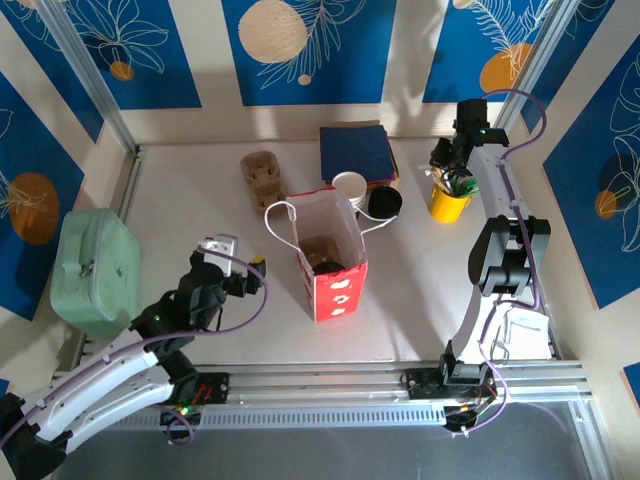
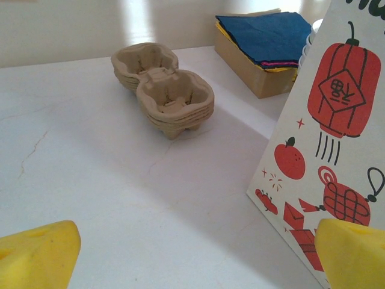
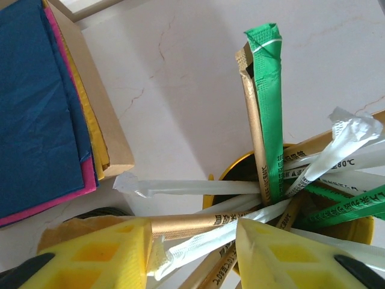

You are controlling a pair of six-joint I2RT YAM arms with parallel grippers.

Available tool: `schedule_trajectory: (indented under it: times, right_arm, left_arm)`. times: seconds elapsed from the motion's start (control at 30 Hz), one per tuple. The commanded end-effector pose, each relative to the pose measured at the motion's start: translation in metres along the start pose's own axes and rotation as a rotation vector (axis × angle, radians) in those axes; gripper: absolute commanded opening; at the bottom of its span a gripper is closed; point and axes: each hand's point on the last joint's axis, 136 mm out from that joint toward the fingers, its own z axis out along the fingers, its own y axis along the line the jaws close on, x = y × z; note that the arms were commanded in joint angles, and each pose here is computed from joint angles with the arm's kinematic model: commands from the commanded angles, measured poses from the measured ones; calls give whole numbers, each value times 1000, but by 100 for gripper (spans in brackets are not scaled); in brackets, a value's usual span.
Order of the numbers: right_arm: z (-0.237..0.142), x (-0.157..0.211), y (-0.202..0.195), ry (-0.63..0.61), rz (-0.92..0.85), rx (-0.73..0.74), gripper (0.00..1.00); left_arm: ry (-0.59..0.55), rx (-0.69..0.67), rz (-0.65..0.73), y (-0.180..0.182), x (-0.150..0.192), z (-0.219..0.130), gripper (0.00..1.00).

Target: Pack the takeout coffee

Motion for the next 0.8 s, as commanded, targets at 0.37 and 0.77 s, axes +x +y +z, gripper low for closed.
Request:
schedule_trajectory:
  times: [0.37,0.77]
  right_arm:
    - [-11,-6,-19,-25,-37,120,33]
    - [-23,-10,-25,-44,-46,134,22]
  left_arm:
    - [-9,9,-20,-2,2,0,99]
    - [-4,11,-19,-2,4,0,99]
